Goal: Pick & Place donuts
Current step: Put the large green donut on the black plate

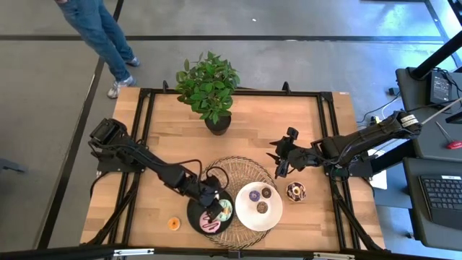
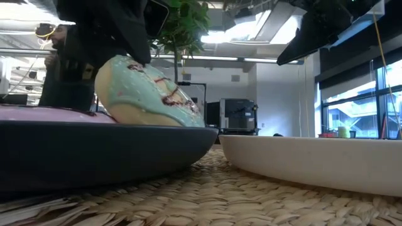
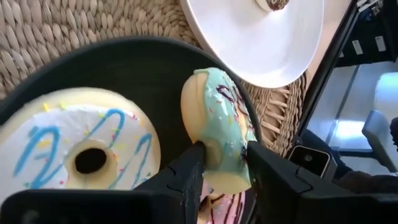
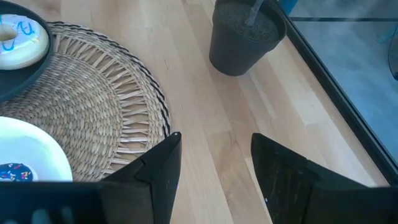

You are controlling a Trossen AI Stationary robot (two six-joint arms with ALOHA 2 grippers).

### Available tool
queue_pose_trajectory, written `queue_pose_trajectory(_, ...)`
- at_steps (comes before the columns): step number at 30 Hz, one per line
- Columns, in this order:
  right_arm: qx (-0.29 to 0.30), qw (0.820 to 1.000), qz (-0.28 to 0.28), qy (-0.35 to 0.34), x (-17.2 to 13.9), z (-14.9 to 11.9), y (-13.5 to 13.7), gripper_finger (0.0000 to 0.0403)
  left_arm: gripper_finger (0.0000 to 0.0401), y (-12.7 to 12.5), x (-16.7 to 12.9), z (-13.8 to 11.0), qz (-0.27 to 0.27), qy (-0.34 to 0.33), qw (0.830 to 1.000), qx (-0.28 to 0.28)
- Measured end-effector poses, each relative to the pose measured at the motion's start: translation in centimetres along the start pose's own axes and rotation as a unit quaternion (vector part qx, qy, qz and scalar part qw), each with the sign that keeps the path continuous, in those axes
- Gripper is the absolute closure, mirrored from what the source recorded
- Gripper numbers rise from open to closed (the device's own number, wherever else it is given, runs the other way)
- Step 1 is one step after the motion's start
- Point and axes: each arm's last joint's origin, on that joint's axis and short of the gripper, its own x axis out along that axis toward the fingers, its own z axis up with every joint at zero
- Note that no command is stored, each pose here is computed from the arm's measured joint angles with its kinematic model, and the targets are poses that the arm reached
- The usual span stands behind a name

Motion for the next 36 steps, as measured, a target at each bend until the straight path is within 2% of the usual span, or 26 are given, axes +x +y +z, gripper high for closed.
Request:
queue_pose_trajectory(13,0.000,1.000,0.000,0.000,0.0,0.0,0.0,0.0208,0.0254,0.4,0.0,1.2,0.001,-0.001,1.000,0.017)
queue_pose_trajectory(17,-0.007,1.000,0.000,0.000,0.0,0.0,0.0,0.0208,0.0246,0.7,0.0,1.3,0.003,0.018,1.000,0.014)
queue_pose_trajectory(24,-0.009,1.000,0.000,0.000,0.0,0.0,0.0,0.0208,0.0250,1.3,0.0,1.8,0.024,0.031,0.999,0.017)
queue_pose_trajectory(33,-0.009,1.000,0.000,0.000,0.0,0.0,0.0,0.0208,0.0246,1.5,-0.1,2.2,0.012,0.056,0.998,0.030)
queue_pose_trajectory(36,-0.010,1.000,0.000,0.000,0.0,0.0,0.0,0.0208,0.0246,1.4,-1.2,2.5,0.007,0.066,0.998,0.023)
